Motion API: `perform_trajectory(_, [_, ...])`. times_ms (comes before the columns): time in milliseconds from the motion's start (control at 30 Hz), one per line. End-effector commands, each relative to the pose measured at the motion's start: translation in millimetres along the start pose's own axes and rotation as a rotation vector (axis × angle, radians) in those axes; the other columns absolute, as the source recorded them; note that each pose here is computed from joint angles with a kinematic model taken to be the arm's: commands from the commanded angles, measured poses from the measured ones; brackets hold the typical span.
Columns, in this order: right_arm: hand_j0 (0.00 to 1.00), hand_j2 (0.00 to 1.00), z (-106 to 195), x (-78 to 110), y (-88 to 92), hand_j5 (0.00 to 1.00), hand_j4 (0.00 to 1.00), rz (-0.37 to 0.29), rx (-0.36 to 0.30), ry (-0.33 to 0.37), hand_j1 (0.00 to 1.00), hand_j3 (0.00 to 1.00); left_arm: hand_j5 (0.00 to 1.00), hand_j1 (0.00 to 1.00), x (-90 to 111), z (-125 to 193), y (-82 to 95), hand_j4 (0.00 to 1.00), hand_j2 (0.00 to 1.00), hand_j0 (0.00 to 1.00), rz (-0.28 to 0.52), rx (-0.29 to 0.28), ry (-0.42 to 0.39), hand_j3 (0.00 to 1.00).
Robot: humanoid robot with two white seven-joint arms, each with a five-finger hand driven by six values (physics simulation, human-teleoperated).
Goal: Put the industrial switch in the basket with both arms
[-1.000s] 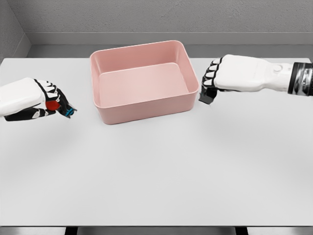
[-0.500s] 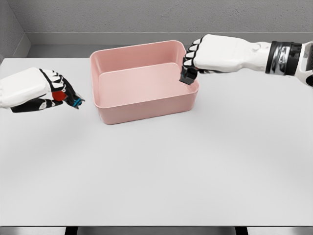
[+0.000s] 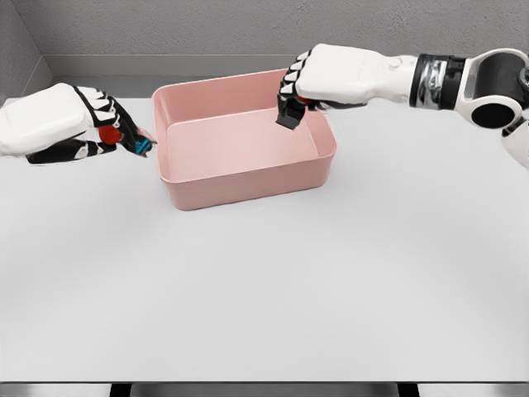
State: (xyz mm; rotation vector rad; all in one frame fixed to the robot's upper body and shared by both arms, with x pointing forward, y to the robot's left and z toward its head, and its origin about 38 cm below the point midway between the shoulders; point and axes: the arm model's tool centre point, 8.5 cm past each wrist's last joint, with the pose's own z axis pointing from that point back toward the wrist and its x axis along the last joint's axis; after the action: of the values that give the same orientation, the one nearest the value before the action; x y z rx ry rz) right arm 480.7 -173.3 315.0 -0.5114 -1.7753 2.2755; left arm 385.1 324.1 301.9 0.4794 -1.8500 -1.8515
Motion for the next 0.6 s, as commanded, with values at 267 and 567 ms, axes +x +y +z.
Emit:
perform_trajectory(267, [0.69,0.69,-46,-8.6,12.3,0.69,0.69,-0.072,0.017,-0.002,0.69,0.69,0.48,0.48,2,-30,-21.1,0.48,0.48,0.48,0.054,-0.024,-0.048,0.48])
perform_trajectory(567, [1.00,1.00,-57,-5.0,5.3,1.00,1.00,-0.072,0.000,-0.019,1.00,1.00,0.48,0.48,1,-42,-12.3,0.48,0.48,0.48,0.048,-0.001,-0.065,0.48])
